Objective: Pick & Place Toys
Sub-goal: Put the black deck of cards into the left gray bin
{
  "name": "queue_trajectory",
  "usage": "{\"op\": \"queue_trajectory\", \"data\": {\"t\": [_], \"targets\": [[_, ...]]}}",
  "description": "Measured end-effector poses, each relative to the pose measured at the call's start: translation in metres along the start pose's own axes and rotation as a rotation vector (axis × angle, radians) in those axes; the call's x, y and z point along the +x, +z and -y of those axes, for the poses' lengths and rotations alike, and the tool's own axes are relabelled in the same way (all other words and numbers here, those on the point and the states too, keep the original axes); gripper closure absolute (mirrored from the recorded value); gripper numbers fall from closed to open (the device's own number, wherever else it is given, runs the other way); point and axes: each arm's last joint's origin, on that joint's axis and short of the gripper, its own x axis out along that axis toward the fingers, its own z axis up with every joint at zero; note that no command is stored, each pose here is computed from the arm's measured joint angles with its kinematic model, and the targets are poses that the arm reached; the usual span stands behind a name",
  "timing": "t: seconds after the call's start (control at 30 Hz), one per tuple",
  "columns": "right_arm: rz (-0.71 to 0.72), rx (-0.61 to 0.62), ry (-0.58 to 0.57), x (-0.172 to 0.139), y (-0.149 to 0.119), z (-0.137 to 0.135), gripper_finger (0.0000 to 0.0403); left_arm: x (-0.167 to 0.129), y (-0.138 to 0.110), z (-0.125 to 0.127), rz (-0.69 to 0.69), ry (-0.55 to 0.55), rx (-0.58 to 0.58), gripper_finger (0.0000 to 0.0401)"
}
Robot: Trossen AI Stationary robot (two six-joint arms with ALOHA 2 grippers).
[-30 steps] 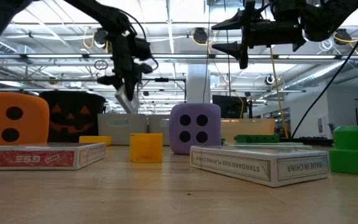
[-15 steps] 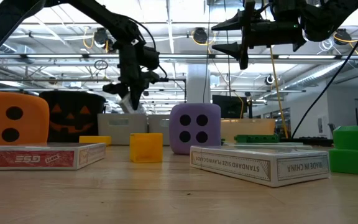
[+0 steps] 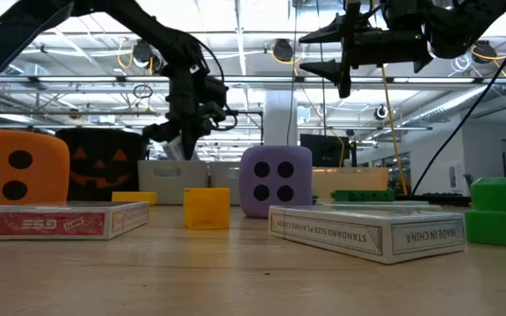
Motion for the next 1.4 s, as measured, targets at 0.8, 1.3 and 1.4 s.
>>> {"op": "queue_trajectory", "data": {"t": [0.8,1.3,1.4], "targets": [[-0.021,-0.009,-0.014,0.0,-0.002,0.001,0.0167,0.023,0.008,0.003,-0.071,0.009,-0.046,0.0309],[-0.021,-0.011,-0.014,0.0,-0.002,0.001,0.0167,0.024,0.012,0.004,-0.032,-0.009,-0.044,0.0308],[-0.021,-0.011,-0.014,0.0,-0.002,0.001,0.0167,0.024,0.014,0.005,-0.016,-0.018,-0.037,0.0308]]}}
